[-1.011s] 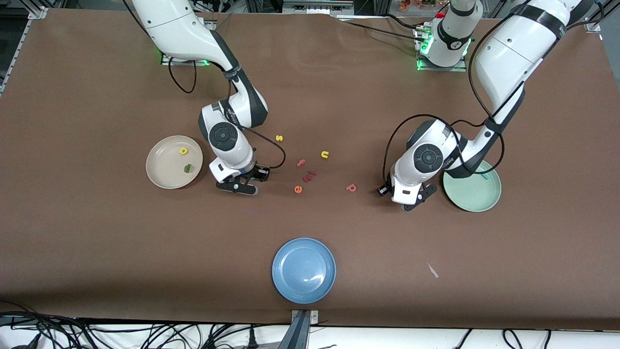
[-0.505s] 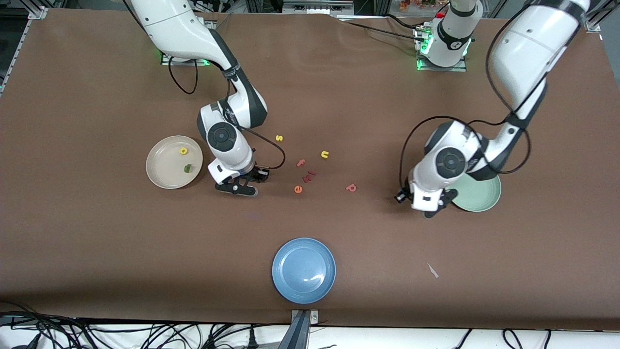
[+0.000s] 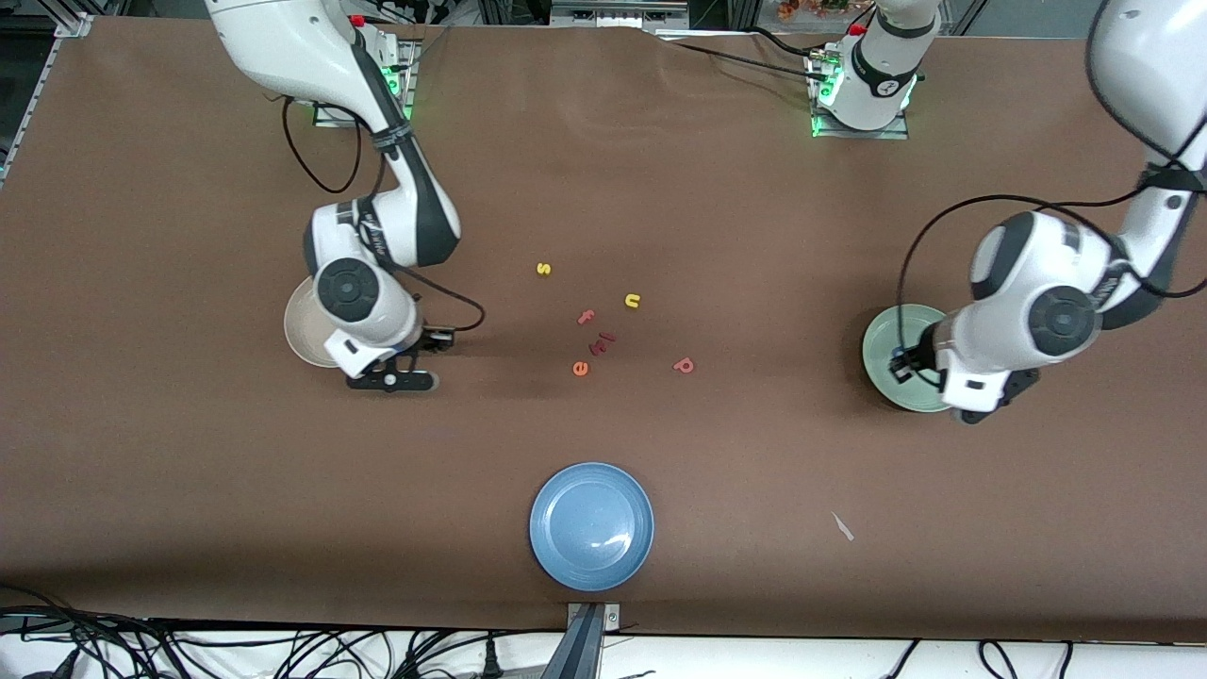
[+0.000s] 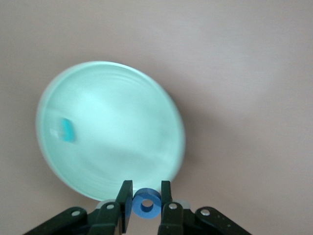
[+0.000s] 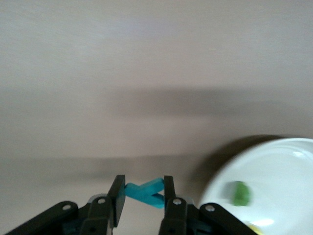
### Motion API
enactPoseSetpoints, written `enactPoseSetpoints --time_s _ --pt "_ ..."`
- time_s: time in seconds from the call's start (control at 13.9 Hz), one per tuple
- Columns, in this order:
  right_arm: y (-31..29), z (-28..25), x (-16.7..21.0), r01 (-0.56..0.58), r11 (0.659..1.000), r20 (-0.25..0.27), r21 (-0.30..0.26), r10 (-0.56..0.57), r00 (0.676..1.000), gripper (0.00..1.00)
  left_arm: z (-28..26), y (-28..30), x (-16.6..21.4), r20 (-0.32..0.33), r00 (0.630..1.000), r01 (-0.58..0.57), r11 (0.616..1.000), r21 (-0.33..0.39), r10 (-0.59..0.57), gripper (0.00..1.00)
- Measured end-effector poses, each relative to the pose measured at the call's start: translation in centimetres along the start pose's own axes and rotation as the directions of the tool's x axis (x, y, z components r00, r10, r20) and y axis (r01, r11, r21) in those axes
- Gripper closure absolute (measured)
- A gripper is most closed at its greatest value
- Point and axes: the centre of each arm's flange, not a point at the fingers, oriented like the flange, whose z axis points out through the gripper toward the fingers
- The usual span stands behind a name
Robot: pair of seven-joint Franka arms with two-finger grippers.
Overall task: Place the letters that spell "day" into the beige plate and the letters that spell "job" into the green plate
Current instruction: 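Drop the cyan Y in white plate while the left gripper drops blue ring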
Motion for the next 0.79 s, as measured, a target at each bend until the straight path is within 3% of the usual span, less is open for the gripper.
enactPoseSetpoints --time_s 0.22,0.51,0.58,0.79 --pt "5.0 0.3 0.2 0.06 0.998 0.05 -0.028 -0.058 0.997 0.64 3.0 -4.9 2.4 0.051 0.997 -0.054 0.998 0.017 0.053 0.75" --pt "12.0 2.3 -1.2 0.109 0.994 0.116 -0.025 -0.106 0.988 0.64 8.6 -4.8 3.1 0.079 0.99 -0.118 0.992 0.042 0.114 0.75" --pt "12.8 3.0 -1.6 0.112 0.993 0.122 -0.021 -0.109 0.987 0.64 9.1 -4.7 3.1 0.085 0.989 -0.121 0.992 0.035 0.117 0.7" --pt "14.6 4.8 -2.2 0.107 0.994 0.113 -0.022 -0.104 0.988 0.64 8.0 -4.3 3.4 0.064 0.991 -0.12 0.992 0.024 0.119 0.4"
